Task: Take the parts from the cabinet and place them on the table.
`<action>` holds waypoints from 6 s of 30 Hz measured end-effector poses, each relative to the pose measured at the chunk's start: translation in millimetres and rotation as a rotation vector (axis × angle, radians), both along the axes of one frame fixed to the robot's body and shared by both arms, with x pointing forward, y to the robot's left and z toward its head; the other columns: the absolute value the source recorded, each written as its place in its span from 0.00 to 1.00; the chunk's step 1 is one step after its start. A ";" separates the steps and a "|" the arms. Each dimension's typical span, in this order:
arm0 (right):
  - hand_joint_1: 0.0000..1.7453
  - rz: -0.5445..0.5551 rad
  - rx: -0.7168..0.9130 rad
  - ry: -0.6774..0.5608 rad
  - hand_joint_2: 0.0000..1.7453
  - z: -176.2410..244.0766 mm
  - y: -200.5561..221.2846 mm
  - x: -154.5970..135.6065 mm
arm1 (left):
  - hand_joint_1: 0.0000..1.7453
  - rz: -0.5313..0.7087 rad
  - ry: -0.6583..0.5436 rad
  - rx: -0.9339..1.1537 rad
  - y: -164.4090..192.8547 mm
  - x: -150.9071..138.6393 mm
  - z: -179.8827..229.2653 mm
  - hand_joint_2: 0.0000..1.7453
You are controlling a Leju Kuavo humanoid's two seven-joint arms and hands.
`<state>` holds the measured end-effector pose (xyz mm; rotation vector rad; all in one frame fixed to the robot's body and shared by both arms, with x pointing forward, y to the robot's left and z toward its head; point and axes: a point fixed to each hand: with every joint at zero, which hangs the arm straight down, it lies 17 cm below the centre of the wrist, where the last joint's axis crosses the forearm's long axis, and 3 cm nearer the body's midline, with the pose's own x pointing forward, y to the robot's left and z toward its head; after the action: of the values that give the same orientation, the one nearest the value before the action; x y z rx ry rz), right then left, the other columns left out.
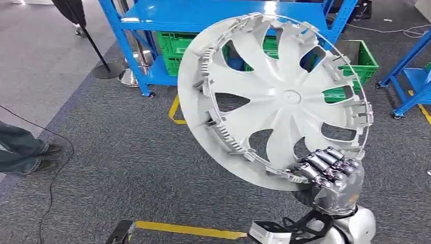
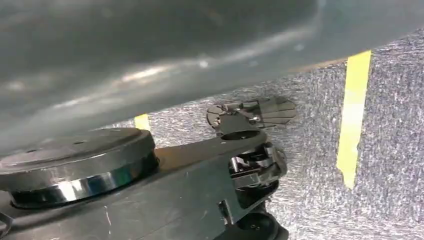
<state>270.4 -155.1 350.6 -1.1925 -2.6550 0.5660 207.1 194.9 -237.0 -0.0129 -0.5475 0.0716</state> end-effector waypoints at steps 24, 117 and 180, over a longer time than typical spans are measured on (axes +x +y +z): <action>1.00 0.005 0.020 0.023 1.00 -3.7 -1.8 2.5 | 0.00 0.003 0.000 0.001 0.3 -2.9 -0.8 0.00; 1.00 -0.029 -0.041 -0.013 1.00 -0.6 -1.9 -8.2 | 0.00 0.001 -0.007 -0.013 -1.8 -6.6 -0.9 0.00; 1.00 -0.038 -0.029 -0.012 1.00 2.1 -4.9 -4.1 | 0.00 0.022 -0.008 -0.023 1.0 -10.9 -2.1 0.00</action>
<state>266.3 -160.0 352.7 -1.2545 -2.6365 0.5949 196.2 195.9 -239.1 -0.0290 -0.5546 0.0996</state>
